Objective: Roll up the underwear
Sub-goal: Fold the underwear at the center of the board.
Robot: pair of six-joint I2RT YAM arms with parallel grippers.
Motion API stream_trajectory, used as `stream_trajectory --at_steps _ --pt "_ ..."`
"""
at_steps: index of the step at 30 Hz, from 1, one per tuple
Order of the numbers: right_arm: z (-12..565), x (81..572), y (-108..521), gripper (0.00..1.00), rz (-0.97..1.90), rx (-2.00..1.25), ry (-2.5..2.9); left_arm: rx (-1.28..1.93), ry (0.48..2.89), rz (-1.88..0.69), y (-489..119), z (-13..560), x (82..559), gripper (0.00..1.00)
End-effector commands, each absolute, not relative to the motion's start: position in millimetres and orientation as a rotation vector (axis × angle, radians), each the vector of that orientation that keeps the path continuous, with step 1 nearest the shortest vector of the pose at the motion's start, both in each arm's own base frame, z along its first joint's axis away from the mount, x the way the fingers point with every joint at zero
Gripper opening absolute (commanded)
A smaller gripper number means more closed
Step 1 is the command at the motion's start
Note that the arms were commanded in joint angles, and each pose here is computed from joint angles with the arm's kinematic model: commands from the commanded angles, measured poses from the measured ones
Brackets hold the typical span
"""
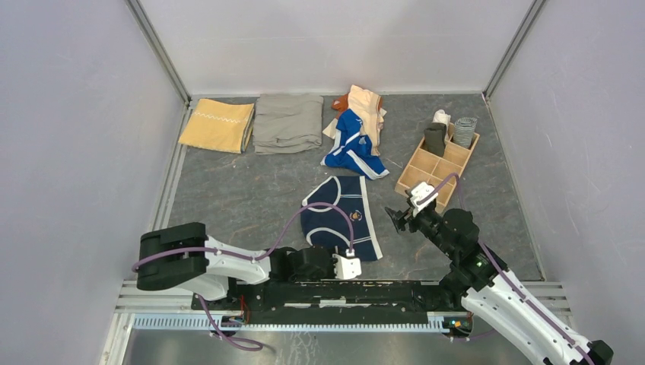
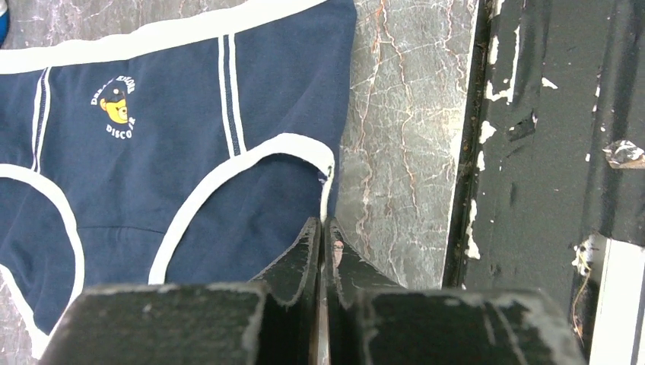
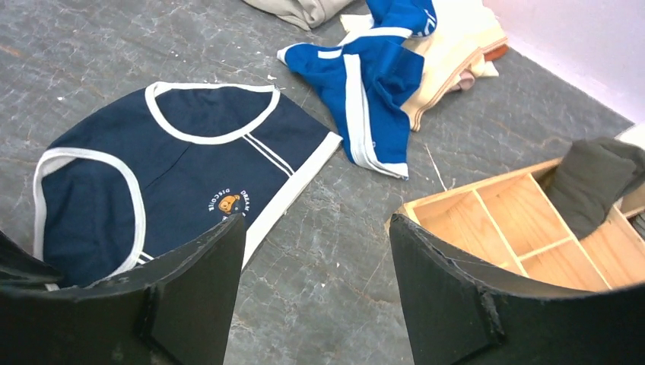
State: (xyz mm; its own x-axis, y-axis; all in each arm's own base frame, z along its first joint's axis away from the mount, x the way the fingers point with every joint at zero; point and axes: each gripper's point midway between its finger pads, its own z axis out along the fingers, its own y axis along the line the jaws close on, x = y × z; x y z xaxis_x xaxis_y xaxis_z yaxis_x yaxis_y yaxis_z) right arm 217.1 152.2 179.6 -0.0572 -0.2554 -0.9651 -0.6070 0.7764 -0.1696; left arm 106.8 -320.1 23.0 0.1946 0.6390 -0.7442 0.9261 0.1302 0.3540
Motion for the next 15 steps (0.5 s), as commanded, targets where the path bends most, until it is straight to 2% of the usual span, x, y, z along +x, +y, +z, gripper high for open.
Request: stream_trajectory --at_steps 1,5,11,15 --pt "193.4 214.8 169.8 0.73 0.376 -0.774 1.449 1.518 1.521 -0.505 -319.4 38.5 98.5 0.05" --pt "169.2 194.2 190.6 0.68 0.459 -0.997 1.420 1.465 1.529 -0.545 -308.0 40.9 95.0 0.02" --pt "130.9 156.7 205.1 0.66 0.442 -1.378 1.378 1.437 1.510 -0.569 -304.4 46.1 93.7 0.02" --pt "118.7 142.5 210.7 0.66 0.441 -1.498 1.323 1.424 1.501 -0.576 -303.2 49.3 93.9 0.02"
